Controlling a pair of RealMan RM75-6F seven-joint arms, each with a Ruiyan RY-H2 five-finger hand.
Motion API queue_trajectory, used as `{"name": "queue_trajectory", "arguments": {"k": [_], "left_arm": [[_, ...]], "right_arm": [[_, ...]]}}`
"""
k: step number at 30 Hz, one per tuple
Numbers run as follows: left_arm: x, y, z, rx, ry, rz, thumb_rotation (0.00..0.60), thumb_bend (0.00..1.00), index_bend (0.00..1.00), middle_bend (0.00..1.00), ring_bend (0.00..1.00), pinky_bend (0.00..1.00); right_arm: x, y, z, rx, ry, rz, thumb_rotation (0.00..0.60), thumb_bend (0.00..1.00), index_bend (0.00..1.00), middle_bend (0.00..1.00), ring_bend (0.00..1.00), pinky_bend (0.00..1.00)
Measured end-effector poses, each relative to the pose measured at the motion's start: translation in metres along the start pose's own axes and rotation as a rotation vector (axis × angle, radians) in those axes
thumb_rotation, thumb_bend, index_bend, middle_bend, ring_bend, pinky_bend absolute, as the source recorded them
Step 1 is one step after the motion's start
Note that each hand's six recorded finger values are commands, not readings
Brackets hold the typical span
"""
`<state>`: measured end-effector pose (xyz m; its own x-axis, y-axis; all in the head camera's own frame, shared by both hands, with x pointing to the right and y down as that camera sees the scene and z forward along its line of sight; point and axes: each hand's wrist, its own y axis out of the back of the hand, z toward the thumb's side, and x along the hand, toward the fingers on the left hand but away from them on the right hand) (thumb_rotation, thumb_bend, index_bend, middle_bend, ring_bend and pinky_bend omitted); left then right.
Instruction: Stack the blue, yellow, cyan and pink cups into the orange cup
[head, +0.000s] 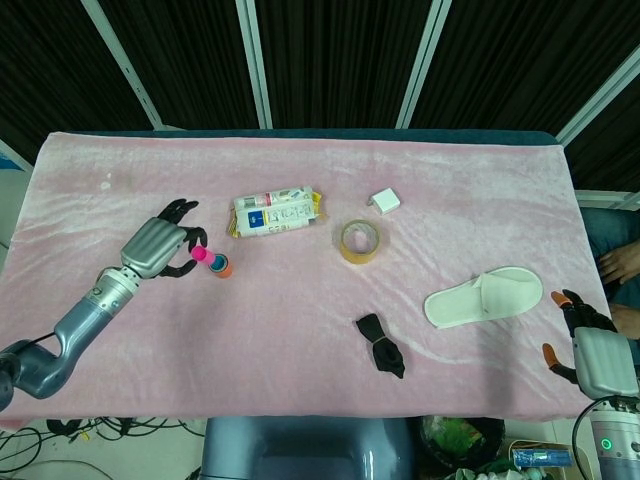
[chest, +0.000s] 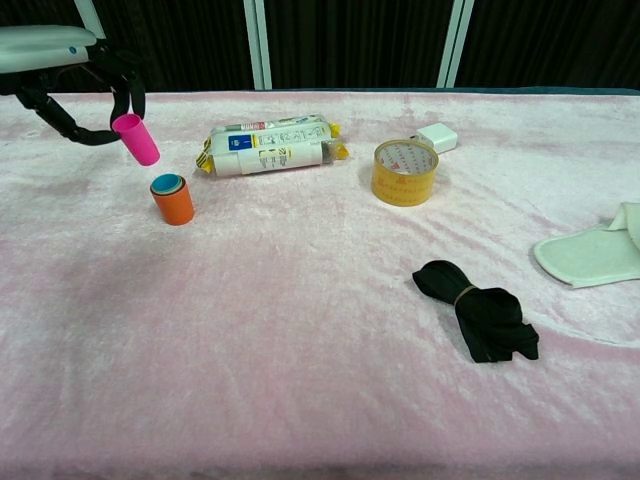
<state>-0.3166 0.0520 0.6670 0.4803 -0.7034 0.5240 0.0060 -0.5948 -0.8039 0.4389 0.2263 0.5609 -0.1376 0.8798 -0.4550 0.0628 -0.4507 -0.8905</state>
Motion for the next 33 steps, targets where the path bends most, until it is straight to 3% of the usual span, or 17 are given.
{"name": "queue_trajectory", "arguments": {"k": [12,27,30,33], "left_arm": [[0.017,-0.02,0.005,-0.016,-0.034,-0.03,0.6,0.44,0.52,0.54,0.02,0.0],[0.021,-0.031,-0.001,-0.009,-0.007,-0.067,0.6,0.43,0.52,0.54,0.02,0.0],[0.021,-0.036,-0.004,-0.001,0.001,-0.088,0.6,0.37,0.44,0.48,0.01,0.0],[0.021,-0.041,-0.007,0.003,0.011,-0.11,0.6,0.24,0.27,0.3,0.0,0.0]], "right_arm": [[0.0,0.0,0.0,-0.002,0.001,-0.001,0.6,0.3,0.17,0.1,0.18,0.24],[0.0,0.0,0.0,-0.004,0.0,0.003,0.6,0.3,0.17,0.1,0.17,0.24],[0.0,0.0,0.0,-0.003,-0.001,0.002,0.6,0.3,0.17,0.1,0.17,0.24],[0.0,0.0,0.0,-0.003,-0.001,0.003,0.6,0.3,0.17,0.1,0.18,0.24]]}}
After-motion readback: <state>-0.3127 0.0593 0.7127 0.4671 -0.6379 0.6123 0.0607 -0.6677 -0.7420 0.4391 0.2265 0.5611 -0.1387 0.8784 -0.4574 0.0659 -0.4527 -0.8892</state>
